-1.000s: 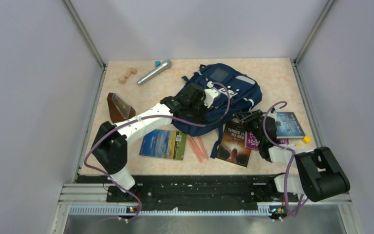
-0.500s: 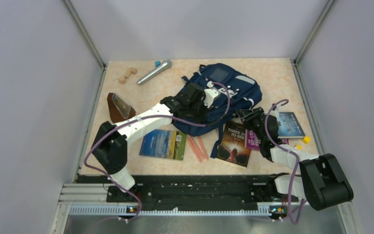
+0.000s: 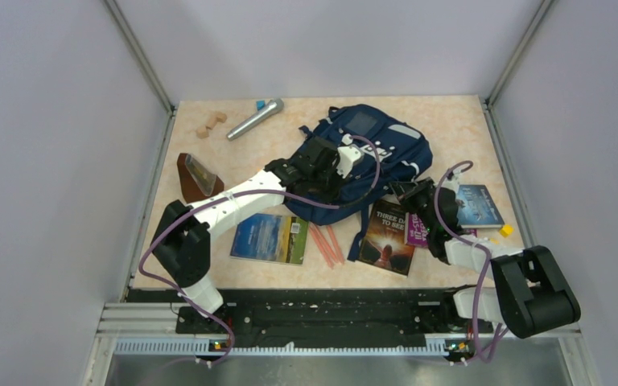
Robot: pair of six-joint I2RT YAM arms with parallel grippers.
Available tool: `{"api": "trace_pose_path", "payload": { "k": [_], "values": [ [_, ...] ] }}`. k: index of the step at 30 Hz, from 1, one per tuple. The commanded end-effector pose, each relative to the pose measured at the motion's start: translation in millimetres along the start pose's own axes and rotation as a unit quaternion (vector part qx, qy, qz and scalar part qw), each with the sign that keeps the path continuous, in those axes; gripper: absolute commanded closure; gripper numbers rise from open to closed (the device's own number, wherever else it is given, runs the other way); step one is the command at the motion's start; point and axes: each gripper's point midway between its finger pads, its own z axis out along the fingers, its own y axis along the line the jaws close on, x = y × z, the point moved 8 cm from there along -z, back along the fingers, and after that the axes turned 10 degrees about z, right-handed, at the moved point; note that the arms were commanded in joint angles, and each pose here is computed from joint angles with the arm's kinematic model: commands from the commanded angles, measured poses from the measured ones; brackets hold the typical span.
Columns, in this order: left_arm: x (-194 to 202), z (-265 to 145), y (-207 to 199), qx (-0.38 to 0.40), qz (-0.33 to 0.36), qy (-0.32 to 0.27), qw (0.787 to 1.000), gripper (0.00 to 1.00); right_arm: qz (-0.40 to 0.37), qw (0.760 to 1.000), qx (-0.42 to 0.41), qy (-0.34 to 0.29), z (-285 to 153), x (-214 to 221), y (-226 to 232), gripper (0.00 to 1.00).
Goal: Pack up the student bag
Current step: Unzip the student bag at the center of the board.
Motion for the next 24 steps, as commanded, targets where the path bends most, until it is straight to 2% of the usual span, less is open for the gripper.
{"api": "trace_pose_path", "payload": {
  "k": [1,13,24],
  "values": [
    [-34.7,-21.9,-2.6,0.01,-0.012,-0.072,0.997,1.0,-0.025,0.998,-0.053,-0.026,3.2,-9.8,24.9,1.0],
    [-34.1,-17.2,-4.3,0.014,-0.032,-0.074,0.997,1.0,-0.099,0.991,-0.084,-0.032,-12.5,11.1,35.0,1.0],
    [-32.3,-13.7,-4.2,0.012,-0.035,-0.071,0.997,1.0,-0.112,0.988,-0.104,0.003,-19.8,31.0,34.9,1.0]
  ]
}}
